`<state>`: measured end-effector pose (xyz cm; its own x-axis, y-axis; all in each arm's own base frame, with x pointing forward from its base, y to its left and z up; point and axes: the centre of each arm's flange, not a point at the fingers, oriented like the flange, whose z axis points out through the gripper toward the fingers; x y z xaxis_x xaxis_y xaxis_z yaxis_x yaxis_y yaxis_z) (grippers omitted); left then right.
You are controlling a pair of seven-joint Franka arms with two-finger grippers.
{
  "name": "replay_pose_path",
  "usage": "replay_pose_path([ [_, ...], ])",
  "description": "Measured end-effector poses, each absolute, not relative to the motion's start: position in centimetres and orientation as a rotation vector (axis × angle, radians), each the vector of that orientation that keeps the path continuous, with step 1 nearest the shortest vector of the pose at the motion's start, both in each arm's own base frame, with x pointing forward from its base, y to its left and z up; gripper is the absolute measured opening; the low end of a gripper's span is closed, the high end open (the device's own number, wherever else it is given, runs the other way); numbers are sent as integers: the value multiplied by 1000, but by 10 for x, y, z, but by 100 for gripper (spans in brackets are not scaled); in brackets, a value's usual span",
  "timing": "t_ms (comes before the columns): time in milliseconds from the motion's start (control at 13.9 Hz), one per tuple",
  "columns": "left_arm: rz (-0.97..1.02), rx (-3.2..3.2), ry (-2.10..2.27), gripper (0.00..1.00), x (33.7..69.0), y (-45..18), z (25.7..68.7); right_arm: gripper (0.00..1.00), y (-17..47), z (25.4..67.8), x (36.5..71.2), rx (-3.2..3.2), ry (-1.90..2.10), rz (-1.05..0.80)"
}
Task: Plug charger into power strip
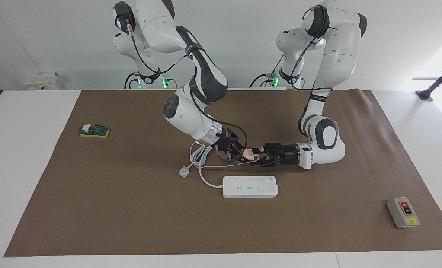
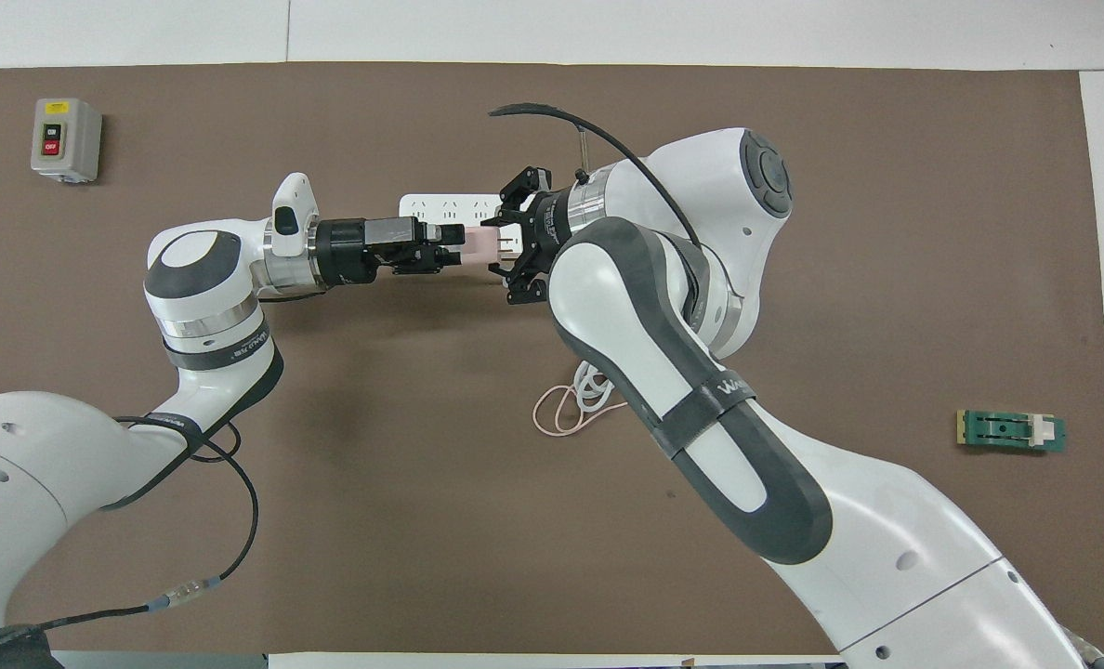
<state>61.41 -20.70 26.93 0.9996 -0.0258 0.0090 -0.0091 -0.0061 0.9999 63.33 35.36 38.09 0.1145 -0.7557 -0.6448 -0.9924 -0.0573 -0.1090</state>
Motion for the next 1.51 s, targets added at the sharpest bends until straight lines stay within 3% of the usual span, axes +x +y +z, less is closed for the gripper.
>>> replay_pose_path([
  [865,-1,1574,-45,97,614,-208,270,51,354,372,636,-1829,1672,625],
  [1226,-2,1571,-48,38,614,-208,271,51,355,372,636,-1818,1659,636],
  [1298,-2,1571,-50,33,614,-208,271,51,354,371,637,-1821,1655,633],
  [1514,-2,1571,-50,33,614,-208,271,51,354,371,637,-1823,1652,632],
])
